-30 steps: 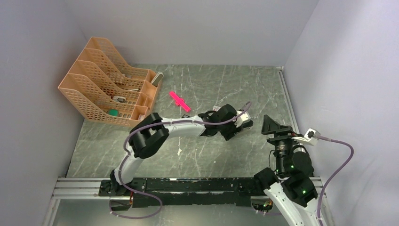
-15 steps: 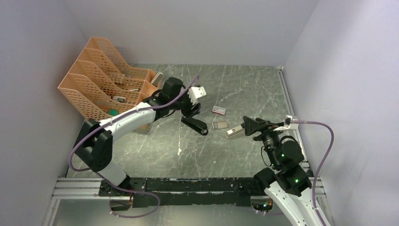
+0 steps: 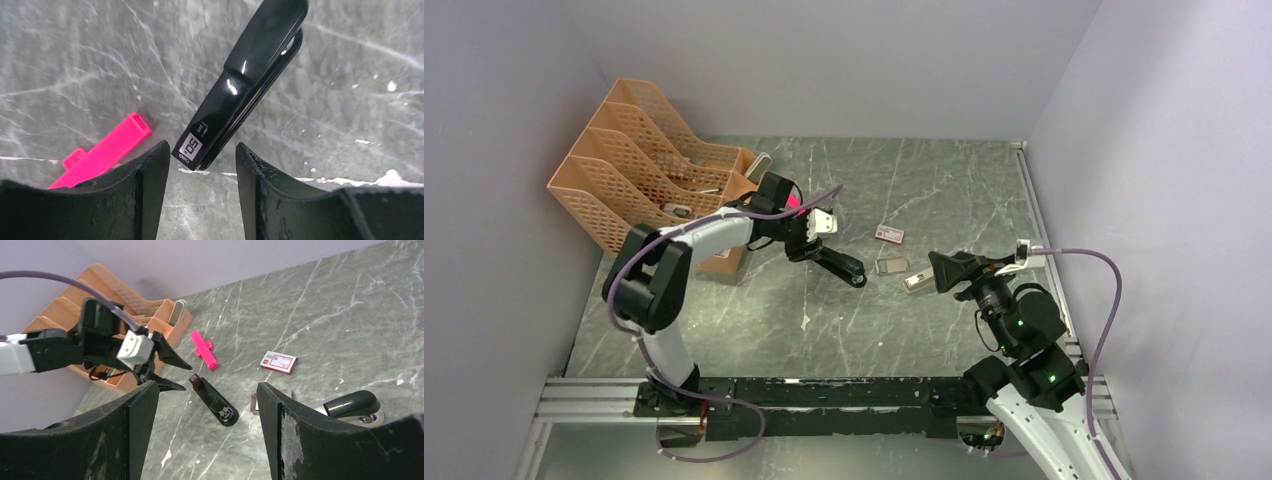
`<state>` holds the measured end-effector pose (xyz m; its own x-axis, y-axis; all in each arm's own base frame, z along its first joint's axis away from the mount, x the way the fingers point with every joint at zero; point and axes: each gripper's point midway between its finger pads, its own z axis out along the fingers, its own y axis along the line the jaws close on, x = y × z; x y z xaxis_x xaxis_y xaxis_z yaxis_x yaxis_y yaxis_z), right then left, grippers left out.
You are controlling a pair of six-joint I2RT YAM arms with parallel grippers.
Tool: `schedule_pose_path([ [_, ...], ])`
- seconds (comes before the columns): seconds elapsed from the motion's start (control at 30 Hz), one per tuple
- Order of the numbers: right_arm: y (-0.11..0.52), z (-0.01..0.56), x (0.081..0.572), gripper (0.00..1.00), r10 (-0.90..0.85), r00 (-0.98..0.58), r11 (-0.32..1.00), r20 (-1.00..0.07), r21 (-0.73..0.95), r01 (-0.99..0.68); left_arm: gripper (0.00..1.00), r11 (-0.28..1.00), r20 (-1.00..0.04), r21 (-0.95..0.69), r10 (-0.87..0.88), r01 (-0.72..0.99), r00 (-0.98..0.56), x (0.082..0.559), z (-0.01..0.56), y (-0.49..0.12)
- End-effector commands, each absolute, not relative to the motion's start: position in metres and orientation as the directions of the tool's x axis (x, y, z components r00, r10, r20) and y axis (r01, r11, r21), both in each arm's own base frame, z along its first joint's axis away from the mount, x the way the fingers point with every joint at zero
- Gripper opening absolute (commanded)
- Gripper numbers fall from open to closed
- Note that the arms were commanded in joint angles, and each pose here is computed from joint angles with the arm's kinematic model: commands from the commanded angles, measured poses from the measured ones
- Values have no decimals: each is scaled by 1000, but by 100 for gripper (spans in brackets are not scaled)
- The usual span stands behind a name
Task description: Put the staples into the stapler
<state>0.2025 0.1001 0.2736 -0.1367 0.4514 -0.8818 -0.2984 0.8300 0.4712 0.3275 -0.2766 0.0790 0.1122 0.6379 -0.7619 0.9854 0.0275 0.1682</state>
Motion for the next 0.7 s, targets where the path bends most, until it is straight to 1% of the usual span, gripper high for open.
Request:
schedule_pose_path([
  [0.0, 101, 282, 198, 76, 427, -131, 834, -895, 446, -324, 56, -62, -778, 158, 607, 985, 163, 328, 68, -280],
  [0.23, 101, 280, 198, 76, 421, -137, 837, -897, 442, -323, 56, -66, -794, 156, 586, 986, 165, 337, 61, -287],
  [0.5, 100, 277, 198, 76, 420, -143, 839, -896, 444, -314, 54, -84, -801, 100, 584, 991, 130, 335, 47, -291],
  [0.67, 101, 275, 199, 76, 428, -149, 834, -891, 453, -315, 50, -57, -793, 93, 599, 994, 108, 333, 42, -288],
])
